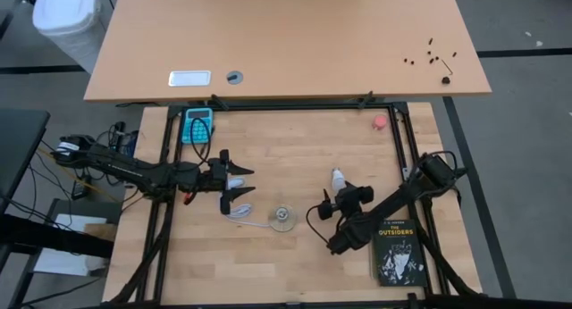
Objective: Screw lightbulb
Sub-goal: Insert the lightbulb into the lamp
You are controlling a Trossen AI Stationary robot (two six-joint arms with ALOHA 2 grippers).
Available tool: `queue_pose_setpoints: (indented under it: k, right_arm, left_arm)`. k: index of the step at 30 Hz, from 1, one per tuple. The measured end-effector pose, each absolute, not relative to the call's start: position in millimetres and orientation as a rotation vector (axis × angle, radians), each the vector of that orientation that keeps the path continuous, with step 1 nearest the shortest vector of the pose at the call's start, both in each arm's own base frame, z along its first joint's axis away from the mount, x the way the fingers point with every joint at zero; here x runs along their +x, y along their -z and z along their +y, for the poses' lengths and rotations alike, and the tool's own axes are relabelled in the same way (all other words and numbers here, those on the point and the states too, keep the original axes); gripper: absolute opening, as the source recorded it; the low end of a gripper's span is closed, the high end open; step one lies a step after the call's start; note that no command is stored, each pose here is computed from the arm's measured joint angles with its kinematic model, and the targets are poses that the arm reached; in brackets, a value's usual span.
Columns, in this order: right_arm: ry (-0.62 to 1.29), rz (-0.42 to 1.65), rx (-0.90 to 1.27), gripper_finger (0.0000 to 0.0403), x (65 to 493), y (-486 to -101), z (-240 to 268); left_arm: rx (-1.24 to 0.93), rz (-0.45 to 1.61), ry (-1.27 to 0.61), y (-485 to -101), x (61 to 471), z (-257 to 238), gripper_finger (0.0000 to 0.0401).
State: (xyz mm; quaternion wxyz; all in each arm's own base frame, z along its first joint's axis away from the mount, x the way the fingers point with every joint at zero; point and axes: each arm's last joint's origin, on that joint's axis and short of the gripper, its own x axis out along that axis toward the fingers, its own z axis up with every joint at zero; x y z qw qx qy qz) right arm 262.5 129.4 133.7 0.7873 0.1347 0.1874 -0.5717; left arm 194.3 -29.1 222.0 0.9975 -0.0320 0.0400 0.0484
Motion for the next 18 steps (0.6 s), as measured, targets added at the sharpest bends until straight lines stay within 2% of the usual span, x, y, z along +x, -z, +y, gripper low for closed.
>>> queue_pose_setpoints:
  k: [11,18]
  right_arm:
    - [1.2,0.343,0.294,0.0399,261.6,-103.9,109.7]
    - [1.199,0.38,0.28,0.0397,265.6,-92.4,96.0]
  left_arm:
    - [-0.061,0.089,-0.097,-221.1,194.1,-29.1,0.0245]
    - [-0.052,0.089,-0.097,-221.2,194.2,-29.1,0.0245]
